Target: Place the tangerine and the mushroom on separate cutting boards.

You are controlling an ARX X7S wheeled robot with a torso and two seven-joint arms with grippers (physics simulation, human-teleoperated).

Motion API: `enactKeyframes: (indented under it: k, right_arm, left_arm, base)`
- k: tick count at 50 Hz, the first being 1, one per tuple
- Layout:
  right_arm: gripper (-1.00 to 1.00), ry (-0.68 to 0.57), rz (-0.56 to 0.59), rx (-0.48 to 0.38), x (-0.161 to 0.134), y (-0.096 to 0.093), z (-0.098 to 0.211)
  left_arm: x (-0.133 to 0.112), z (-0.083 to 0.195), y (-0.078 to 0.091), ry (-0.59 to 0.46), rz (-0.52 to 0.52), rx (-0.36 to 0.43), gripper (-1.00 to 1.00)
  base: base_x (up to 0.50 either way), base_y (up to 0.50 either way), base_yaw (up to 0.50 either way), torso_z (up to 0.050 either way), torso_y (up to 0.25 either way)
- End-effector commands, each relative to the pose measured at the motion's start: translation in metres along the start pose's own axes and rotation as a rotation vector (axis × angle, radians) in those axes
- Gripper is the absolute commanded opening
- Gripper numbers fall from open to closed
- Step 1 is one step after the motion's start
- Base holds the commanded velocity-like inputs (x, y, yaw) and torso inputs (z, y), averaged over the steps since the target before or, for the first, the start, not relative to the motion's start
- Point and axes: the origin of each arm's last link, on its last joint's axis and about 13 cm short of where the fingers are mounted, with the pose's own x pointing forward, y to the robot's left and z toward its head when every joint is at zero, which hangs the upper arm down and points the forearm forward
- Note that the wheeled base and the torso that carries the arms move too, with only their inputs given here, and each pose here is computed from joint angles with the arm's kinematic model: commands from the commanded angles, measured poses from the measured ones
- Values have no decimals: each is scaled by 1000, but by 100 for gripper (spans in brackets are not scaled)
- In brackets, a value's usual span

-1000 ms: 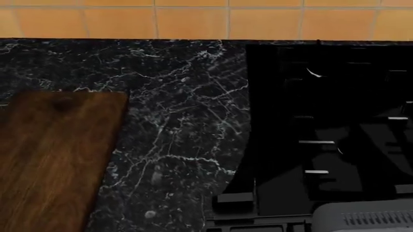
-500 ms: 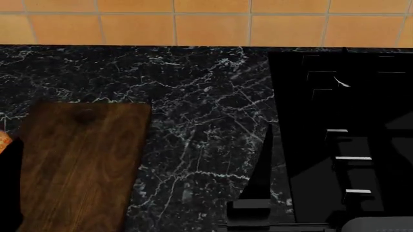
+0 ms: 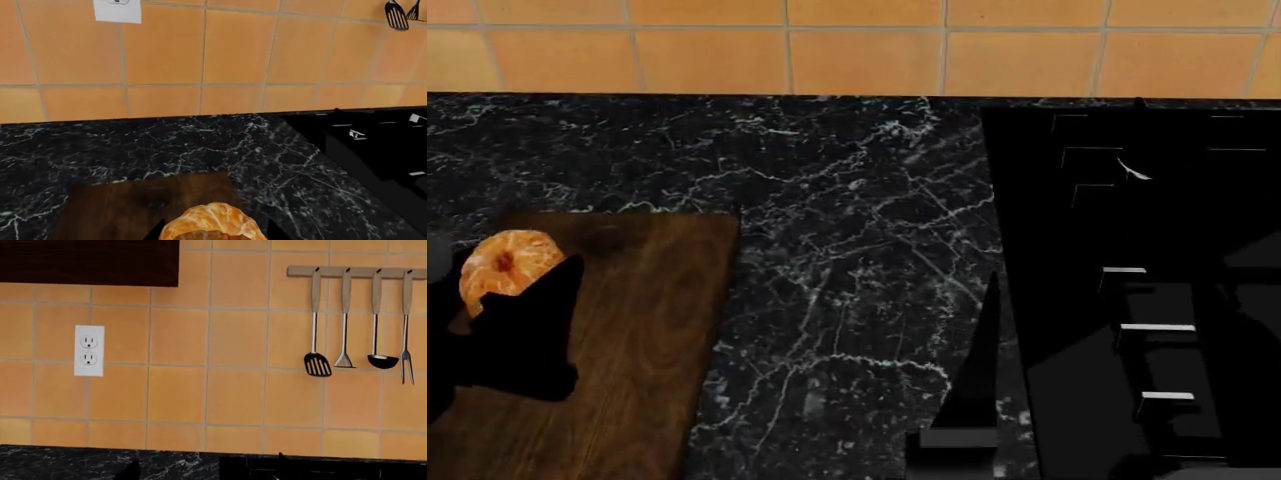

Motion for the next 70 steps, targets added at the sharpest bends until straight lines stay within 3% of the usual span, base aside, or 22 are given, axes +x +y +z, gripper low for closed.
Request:
enactKeyframes:
  k: [1, 7, 8, 22, 28, 29, 41, 55, 64, 69, 70]
  right_arm:
    - [100, -8, 1, -1, -4, 0, 0]
    - [100, -9, -3, -2, -7, -2, 0]
    - [100, -10, -13, 1, -2, -7, -20]
    - [100, -5, -8, 8, 2, -9, -21]
    - [100, 0, 6, 17, 1, -7, -26]
    - [100, 1, 6, 17, 1, -7, -26]
    - [100, 4, 14, 21, 1, -5, -28]
    - [100, 9, 19, 26, 0, -5, -27]
    - [100, 22, -7, 13, 4, -11, -19]
    - [100, 25, -7, -38, 14, -22, 1]
    - [100, 24, -28, -95, 19, -27, 10]
  left_arm:
    - [19, -8, 0, 97, -12, 14, -100]
    - [18, -17, -2, 134, -33, 27, -100]
    - [18, -17, -1, 136, -28, 31, -100]
    - [15, -38, 3, 182, 5, 47, -100]
    - [22, -34, 5, 188, 25, 48, -100]
    - [20, -31, 4, 178, 28, 53, 100]
    - [11, -8, 0, 103, 43, 64, 100]
    - [-20, 37, -12, -46, 4, 69, 100]
    - [-33, 54, 1, -139, 78, 66, 100]
    - [-43, 59, 9, -188, 140, 100, 100]
    - [-50, 62, 12, -202, 154, 96, 100]
  base:
    - [0, 0, 0, 0, 0]
    - [0, 0, 0, 0, 0]
    - [0, 0, 0, 0, 0]
    - [0, 0, 0, 0, 1]
    - [0, 0, 0, 0, 0]
    - [0, 0, 0, 0, 0]
    - [0, 0, 0, 0, 0]
    - [0, 0, 0, 0, 0]
    - [0, 0, 0, 0, 0]
    - [0, 0, 0, 0, 0]
    - [0, 0, 0, 0, 0]
